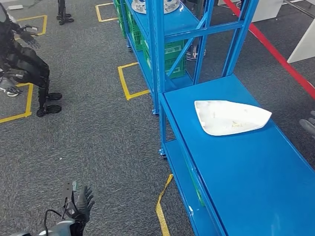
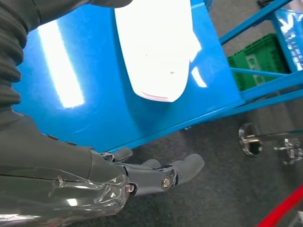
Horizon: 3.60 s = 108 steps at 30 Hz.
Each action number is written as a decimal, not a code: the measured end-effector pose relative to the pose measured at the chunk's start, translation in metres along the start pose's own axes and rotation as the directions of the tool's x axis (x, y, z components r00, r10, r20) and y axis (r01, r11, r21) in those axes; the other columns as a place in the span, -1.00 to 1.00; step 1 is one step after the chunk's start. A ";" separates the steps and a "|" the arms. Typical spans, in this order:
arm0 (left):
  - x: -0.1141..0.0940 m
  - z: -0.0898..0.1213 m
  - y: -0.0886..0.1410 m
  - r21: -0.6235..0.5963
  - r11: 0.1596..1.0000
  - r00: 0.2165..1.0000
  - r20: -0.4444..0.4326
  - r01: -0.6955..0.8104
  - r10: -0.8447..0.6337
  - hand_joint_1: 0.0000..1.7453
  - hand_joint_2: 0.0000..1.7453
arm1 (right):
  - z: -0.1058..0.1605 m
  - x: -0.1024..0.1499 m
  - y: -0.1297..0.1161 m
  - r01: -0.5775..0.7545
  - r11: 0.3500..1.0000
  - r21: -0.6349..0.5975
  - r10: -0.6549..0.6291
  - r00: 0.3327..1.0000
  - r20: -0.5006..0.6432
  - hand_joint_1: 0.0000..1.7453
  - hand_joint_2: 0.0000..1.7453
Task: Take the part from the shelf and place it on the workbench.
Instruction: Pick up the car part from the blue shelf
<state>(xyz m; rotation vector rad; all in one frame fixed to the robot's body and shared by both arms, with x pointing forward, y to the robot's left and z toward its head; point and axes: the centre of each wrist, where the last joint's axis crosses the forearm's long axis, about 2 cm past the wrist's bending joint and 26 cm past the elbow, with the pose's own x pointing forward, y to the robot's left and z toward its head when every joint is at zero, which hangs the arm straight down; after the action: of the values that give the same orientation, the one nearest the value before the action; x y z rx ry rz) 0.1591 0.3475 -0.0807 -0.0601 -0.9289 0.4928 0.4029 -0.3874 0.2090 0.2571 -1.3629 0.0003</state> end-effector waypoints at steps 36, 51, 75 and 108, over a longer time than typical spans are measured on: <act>0.003 -0.004 -0.011 -0.021 1.000 1.000 -0.009 0.006 -0.006 -1.00 -1.00 | -0.045 -0.045 0.015 -0.103 0.992 -0.074 0.083 0.969 -0.234 -1.00 1.00; 0.003 -0.005 -0.011 -0.023 1.000 1.000 -0.009 0.009 -0.009 -1.00 -1.00 | -0.049 -0.045 0.019 -0.108 0.990 -0.085 0.085 0.967 -0.242 -1.00 1.00; 0.011 -0.012 -0.024 -0.061 0.997 0.999 -0.023 0.036 -0.037 -1.00 -1.00 | -0.069 -0.029 0.047 -0.152 0.982 -0.117 0.121 0.965 -0.232 -1.00 1.00; 0.011 -0.013 -0.033 -0.087 0.995 0.998 -0.028 0.051 -0.054 -1.00 -1.00 | -0.076 -0.029 0.067 -0.183 0.976 -0.115 0.143 0.946 -0.291 0.97 1.00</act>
<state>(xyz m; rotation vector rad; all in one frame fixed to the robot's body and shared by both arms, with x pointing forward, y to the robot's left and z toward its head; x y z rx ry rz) 0.1873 0.3256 -0.0720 -0.1212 -0.9201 0.4020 0.4602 -0.3042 0.1793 0.0217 -1.0914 0.0768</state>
